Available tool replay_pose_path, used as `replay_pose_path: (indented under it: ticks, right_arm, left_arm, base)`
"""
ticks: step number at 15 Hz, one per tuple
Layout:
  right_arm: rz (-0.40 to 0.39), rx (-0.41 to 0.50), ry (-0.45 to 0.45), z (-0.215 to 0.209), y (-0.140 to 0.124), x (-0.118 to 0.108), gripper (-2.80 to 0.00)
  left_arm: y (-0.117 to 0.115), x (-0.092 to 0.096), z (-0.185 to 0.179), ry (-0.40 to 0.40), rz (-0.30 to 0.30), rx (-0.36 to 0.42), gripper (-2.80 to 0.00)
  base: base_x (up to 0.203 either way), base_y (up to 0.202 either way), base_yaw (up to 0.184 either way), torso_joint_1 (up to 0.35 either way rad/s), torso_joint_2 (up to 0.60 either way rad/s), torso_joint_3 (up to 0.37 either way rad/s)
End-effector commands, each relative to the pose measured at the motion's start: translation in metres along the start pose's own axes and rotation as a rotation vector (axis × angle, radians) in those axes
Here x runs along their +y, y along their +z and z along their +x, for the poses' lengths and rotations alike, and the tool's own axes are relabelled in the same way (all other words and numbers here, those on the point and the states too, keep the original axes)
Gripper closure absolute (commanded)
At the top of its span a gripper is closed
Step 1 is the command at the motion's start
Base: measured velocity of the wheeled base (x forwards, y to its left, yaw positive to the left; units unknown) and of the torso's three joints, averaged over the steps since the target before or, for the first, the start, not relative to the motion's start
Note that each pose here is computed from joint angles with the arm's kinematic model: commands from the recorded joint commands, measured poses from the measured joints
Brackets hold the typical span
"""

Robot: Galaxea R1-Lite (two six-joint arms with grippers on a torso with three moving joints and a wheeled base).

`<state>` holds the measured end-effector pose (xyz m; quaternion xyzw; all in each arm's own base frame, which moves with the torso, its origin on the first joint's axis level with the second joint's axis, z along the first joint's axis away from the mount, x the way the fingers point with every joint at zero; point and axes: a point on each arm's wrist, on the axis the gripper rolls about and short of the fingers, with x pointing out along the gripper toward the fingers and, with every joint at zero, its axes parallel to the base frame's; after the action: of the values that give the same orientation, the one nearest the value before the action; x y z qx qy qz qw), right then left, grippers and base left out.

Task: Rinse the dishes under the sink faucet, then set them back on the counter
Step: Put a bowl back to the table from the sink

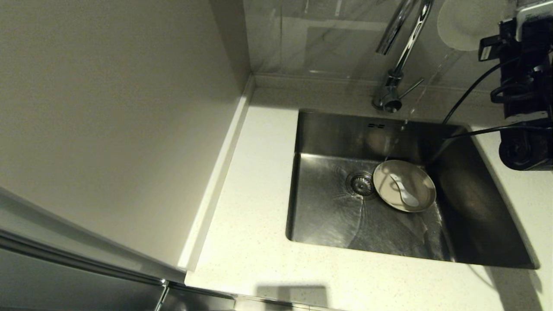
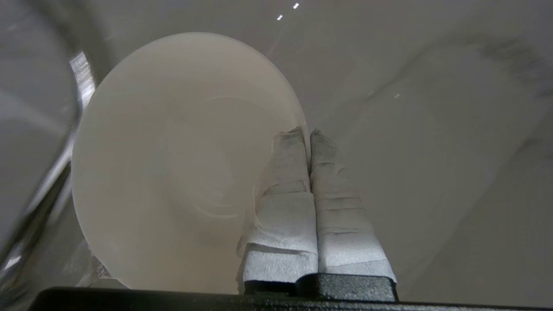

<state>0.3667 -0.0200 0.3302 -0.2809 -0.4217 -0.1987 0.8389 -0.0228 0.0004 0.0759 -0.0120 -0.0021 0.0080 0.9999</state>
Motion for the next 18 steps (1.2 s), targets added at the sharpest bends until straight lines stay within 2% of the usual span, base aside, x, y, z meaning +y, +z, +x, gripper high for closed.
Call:
replay_pose_path:
  ticks: [1,5,7,11,12,16,18]
  right_arm:
    - [-0.011,-0.034,-0.037,0.005,0.01,-0.015,0.0]
    - [0.013,-0.106,-0.089,0.017,0.031,-0.031,0.0]
    - [0.018,-0.112,-0.093,0.017,0.036,-0.034,0.0]
    - [0.011,0.026,0.007,-0.011,0.009,-0.016,0.0]
    - [0.012,0.02,0.002,-0.009,0.01,-0.017,0.0]
    - [0.028,-0.143,-0.13,0.023,0.045,-0.04,0.0]
    - [0.025,-0.108,-0.089,0.015,0.037,-0.035,0.0]
  left_arm:
    - [0.0,0.0,0.0,0.001,-0.001,-0.004,0.0]
    - [0.0,0.0,0.0,0.001,-0.001,-0.004,0.0]
    - [0.0,0.0,0.0,0.001,-0.001,-0.004,0.0]
    - [0.0,0.0,0.0,0.001,-0.001,-0.004,0.0]
    - [0.0,0.0,0.0,0.001,-0.001,-0.004,0.0]
    - [0.0,0.0,0.0,0.001,-0.001,-0.004,0.0]
    - [0.0,0.0,0.0,0.001,-0.001,-0.004,0.0]
  base:
    - [0.0,0.0,0.0,0.0,0.0,0.0]
    - [0.0,0.0,0.0,0.0,0.0,0.0]
    - [0.0,0.0,0.0,0.0,0.0,0.0]
    - [0.0,0.0,0.0,0.0,0.0,0.0]
    - [0.0,0.0,0.0,0.0,0.0,0.0]
    - [0.0,0.0,0.0,0.0,0.0,0.0]
    - [0.0,0.0,0.0,0.0,0.0,0.0]
